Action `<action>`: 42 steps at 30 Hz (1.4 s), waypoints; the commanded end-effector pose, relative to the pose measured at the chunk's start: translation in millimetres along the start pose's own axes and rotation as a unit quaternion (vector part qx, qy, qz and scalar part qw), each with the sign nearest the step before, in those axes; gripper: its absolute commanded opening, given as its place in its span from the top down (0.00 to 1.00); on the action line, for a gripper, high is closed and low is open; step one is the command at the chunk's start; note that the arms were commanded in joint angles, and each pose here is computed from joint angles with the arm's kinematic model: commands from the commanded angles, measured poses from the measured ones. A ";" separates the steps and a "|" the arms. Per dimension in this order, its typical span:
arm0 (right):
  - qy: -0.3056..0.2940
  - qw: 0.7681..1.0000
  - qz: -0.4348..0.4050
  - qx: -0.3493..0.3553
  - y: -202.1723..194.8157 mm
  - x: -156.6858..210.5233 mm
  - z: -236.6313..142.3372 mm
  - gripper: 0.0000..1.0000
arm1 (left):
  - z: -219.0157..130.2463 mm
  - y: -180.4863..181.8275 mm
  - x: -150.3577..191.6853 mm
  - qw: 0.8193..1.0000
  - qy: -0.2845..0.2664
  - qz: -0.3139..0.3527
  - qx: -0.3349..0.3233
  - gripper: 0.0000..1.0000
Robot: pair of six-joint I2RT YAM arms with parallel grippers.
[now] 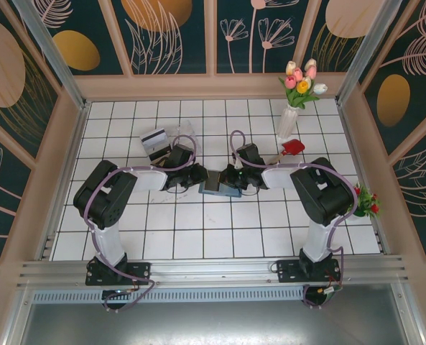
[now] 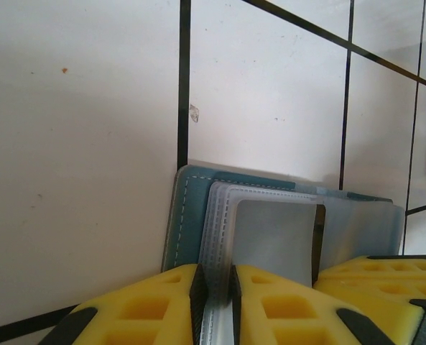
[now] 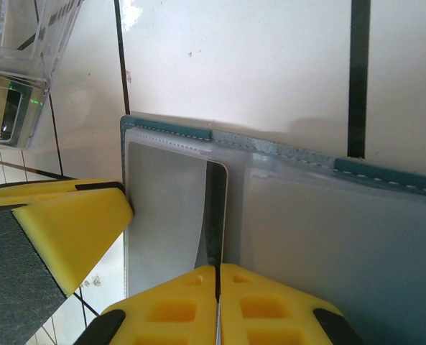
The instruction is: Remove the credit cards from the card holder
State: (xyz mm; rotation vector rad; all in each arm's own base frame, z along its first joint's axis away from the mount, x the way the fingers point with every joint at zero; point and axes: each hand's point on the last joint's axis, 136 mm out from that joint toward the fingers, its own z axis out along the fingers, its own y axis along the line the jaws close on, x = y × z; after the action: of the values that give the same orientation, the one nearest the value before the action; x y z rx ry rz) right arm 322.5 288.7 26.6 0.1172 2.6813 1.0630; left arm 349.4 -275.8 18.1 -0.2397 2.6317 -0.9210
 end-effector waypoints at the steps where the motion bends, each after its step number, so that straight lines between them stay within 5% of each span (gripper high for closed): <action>1: -0.005 0.999 0.011 0.049 -21.2 5.5 -6.9 0.90 | 2.6 54.4 35.5 0.994 0.051 -0.027 -0.095 0.79; 13: -0.009 0.998 0.014 0.067 -27.3 8.0 -12.8 0.87 | 3.2 56.2 36.3 0.993 0.053 -0.025 -0.098 0.82; 22: -0.014 1.000 -0.003 -0.015 5.6 5.9 -18.0 0.81 | 4.0 55.5 37.9 0.994 0.057 -0.025 -0.093 0.83; 42: 0.018 1.000 0.004 -0.016 -0.3 14.9 1.1 0.80 | 5.1 53.0 38.9 0.994 0.060 -0.023 -0.085 0.83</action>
State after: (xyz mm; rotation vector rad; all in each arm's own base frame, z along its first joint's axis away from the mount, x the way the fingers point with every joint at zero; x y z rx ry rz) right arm 311.8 287.5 28.8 0.1029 2.6691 1.1058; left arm 349.0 -276.4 18.4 -0.2369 2.6328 -0.9263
